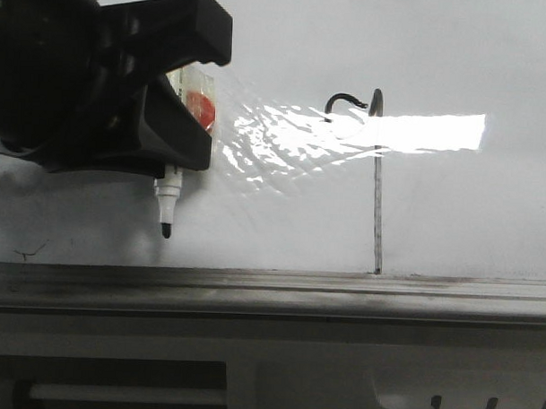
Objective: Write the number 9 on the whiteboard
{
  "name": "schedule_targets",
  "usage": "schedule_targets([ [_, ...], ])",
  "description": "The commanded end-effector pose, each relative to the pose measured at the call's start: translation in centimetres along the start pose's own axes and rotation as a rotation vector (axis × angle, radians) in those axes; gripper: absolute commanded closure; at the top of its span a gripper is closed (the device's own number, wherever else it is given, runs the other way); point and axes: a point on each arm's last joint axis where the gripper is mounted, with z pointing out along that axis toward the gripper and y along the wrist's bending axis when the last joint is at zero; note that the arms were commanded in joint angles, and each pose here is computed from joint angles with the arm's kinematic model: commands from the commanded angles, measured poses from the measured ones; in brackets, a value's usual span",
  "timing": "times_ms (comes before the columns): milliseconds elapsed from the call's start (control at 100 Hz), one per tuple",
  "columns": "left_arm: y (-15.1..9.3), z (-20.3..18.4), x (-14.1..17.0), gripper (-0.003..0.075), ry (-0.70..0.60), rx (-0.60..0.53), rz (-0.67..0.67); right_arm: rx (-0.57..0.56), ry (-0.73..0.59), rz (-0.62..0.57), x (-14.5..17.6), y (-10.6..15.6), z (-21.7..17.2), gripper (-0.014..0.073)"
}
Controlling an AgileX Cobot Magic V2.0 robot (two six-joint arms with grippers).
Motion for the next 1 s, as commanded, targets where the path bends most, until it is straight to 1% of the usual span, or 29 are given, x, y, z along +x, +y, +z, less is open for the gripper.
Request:
schedule_targets([
  [0,0.3,0.2,-0.9,0.0738,-0.046,-0.064,0.006,0.037,-0.077,0.010,-1.4,-0.4,-0.2,0.0659],
  [90,0.3,0.3,-0.8,0.0729,-0.043,-0.070,0.007,0.032,-0.072,0.022,-1.3,-0.3,-0.2,0.0659],
  [140,0.4,0.3,-0.8,0.0692,-0.047,-0.076,0.011,0.032,-0.070,0.022,-1.2,-0.3,-0.2,0.0659],
  [190,0.5,0.3,-0.9,0.0625,-0.052,-0.086,0.011,0.031,-0.063,0.025,-1.0,-0.3,-0.2,0.0659],
  [240,0.6,0.3,-1.0,0.0529,-0.059,-0.102,0.011,0.027,-0.053,0.029,-0.7,-0.3,-0.1,0.0659],
  [310,0.7,0.2,-1.0,0.0417,-0.066,-0.118,0.011,0.024,-0.040,0.038,-0.3,-0.2,0.0,0.0659],
  [380,0.9,0.2,-1.1,0.0356,-0.071,-0.130,0.011,0.022,-0.027,0.052,0.2,-0.2,0.1,0.0659],
  [490,0.9,0.2,-1.1,0.0324,-0.074,-0.136,0.011,0.019,-0.010,0.064,0.7,-0.2,0.2,0.0659],
  [610,0.8,-0.4,-1.5,0.0264,-0.094,-0.123,0.005,0.019,-0.009,0.064,0.7,-0.2,0.2,0.0659],
  [680,0.1,-1.5,-1.8,0.0228,-0.108,-0.047,0.010,0.015,-0.013,0.063,0.7,-0.1,-0.1,0.0659],
  [810,-0.4,-5.3,-2.1,0.0226,-0.186,0.042,0.080,0.001,-0.035,0.058,0.9,0.2,-1.3,0.0659],
  [930,0.1,-9.0,-1.5,0.0227,-0.261,0.110,0.147,0.005,-0.046,0.032,2.5,0.4,-2.7,0.0659],
  [990,0.7,-10.4,-1.0,0.0245,-0.292,0.137,0.157,0.017,-0.057,0.021,3.5,0.4,-3.2,0.0659],
])
